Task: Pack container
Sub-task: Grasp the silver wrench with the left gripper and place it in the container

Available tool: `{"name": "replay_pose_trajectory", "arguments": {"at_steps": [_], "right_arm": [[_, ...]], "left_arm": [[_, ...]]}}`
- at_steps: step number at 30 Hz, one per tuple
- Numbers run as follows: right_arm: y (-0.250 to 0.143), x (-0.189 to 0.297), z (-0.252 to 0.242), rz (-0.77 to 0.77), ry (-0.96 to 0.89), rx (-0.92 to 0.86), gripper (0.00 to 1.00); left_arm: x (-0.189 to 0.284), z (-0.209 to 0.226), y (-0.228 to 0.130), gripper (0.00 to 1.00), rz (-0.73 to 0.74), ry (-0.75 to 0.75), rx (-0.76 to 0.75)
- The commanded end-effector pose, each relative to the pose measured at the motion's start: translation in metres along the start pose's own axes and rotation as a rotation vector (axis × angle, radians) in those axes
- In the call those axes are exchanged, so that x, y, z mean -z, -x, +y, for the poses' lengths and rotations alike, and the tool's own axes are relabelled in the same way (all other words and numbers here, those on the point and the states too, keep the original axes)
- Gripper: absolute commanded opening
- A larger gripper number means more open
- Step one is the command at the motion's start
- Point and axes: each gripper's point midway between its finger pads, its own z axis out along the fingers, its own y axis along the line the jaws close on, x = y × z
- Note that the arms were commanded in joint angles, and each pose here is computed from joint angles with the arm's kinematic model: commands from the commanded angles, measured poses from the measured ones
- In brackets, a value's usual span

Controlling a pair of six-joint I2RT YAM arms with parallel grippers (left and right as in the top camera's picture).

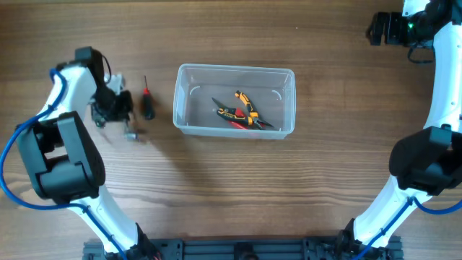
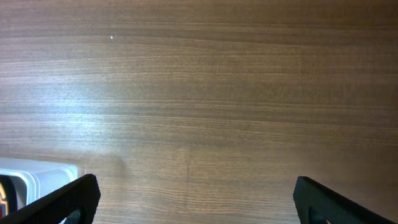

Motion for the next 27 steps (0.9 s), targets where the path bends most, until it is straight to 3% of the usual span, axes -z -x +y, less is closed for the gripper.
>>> {"name": "replay_pose_trajectory", "arguments": {"at_steps": [1, 4, 8, 10, 12, 18, 20, 27], "right_arm": [[-0.001, -0.001, -0.002, 0.003, -0.005, -0.016, 1.0], [-0.001, -0.001, -0.002, 0.003, -0.005, -0.016, 1.0], [-0.001, -0.001, -0.002, 0.003, -0.005, -0.016, 0.99], [-0.001, -0.001, -0.001, 0.003, -0.005, -0.016, 1.0], [-0.001, -0.001, -0.001, 0.003, -0.005, -0.016, 1.0], [-0.001, -0.001, -0.002, 0.003, -0.005, -0.016, 1.0], [-0.001, -0.001, -0.001, 0.003, -0.005, -0.016, 1.0], [-0.001, -0.001, -0.002, 0.003, -0.005, -0.016, 1.0]], "left_arm": [[0.074, -0.01, 0.048, 0.04, -0.199, -0.008, -0.031], [0.129, -0.022, 0.065, 0.04, -0.318, -0.011, -0.059], [0.187, -0.074, 0.07, 0.04, -0.475, -0.122, -0.165], [0.203, -0.109, 0.065, 0.04, -0.521, -0.191, -0.245], [0.213, -0.156, 0.051, 0.04, -0.546, -0.262, -0.435], [0.205, -0.279, -0.007, 0.04, -0.54, -0.313, -0.929], [0.203, -0.307, -0.022, 0.04, -0.555, -0.295, -1.023], [0.162, -0.351, -0.065, 0.04, -0.462, -0.182, -1.325]]}}
